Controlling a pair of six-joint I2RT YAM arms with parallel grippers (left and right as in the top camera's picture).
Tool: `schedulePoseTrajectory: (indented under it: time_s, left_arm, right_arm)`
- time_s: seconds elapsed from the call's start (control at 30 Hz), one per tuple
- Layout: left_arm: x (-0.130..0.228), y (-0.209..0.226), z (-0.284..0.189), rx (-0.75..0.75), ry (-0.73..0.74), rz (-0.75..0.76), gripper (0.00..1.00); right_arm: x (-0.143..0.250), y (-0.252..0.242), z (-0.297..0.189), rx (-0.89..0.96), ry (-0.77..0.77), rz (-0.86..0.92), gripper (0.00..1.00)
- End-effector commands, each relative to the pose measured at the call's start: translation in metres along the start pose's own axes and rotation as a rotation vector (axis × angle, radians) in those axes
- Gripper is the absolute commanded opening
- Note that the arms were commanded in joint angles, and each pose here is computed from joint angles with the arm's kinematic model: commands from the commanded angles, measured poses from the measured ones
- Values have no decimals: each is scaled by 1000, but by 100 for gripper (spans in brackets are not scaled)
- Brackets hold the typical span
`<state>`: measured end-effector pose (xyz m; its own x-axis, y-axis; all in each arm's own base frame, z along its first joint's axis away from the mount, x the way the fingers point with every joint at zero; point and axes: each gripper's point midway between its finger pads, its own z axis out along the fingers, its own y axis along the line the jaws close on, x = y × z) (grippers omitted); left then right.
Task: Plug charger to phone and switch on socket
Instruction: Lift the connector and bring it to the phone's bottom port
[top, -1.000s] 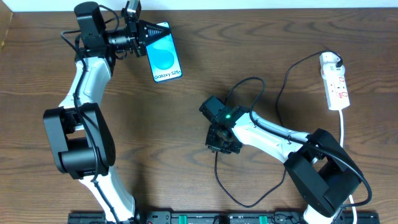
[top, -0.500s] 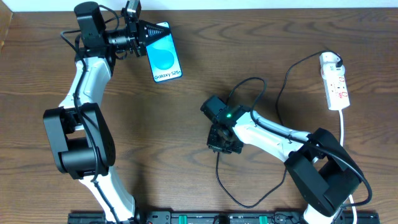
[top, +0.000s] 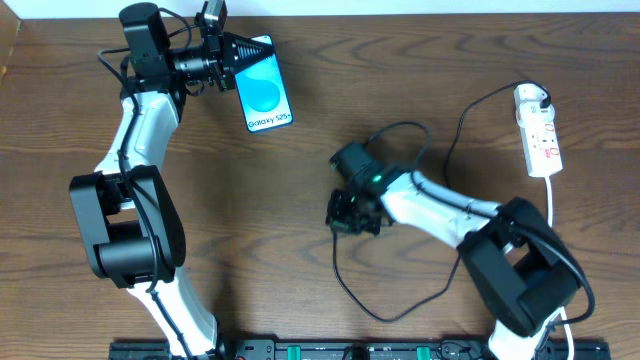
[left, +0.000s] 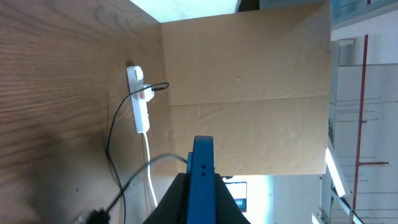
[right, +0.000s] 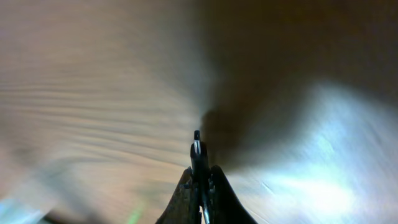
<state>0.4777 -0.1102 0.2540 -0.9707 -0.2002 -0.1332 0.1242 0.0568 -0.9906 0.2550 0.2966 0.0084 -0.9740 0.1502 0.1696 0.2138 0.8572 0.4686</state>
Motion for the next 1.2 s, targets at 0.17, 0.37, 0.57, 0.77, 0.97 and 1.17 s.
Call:
schedulePoseTrajectory:
  time_s: [0.17,0.37,0.57,0.77,0.97,1.17]
  left_arm:
    - [-2,-10,-2,-11,-29,31,7]
    - [-22,1,-4,-75,-147,31,7]
    - [-40,12,3,-147,-261,33,7]
    - [-40,13,27,-171,-274,50,7]
    - [-33,13,47,-176,-253,56,7]
    - [-25,10,56,-159,-210,71,7]
  right_arm:
    - [-27,68,-79,-688,121,-394,1]
    - [-45,88,-135,-941,35,-637,1]
    - [-40,102,-161,-1035,-1,-805,1]
    - [-35,106,-170,-1065,-4,-873,1]
    - [-38,105,-170,-1059,-9,-851,1]
    - [-39,105,-170,-1058,-9,-847,1]
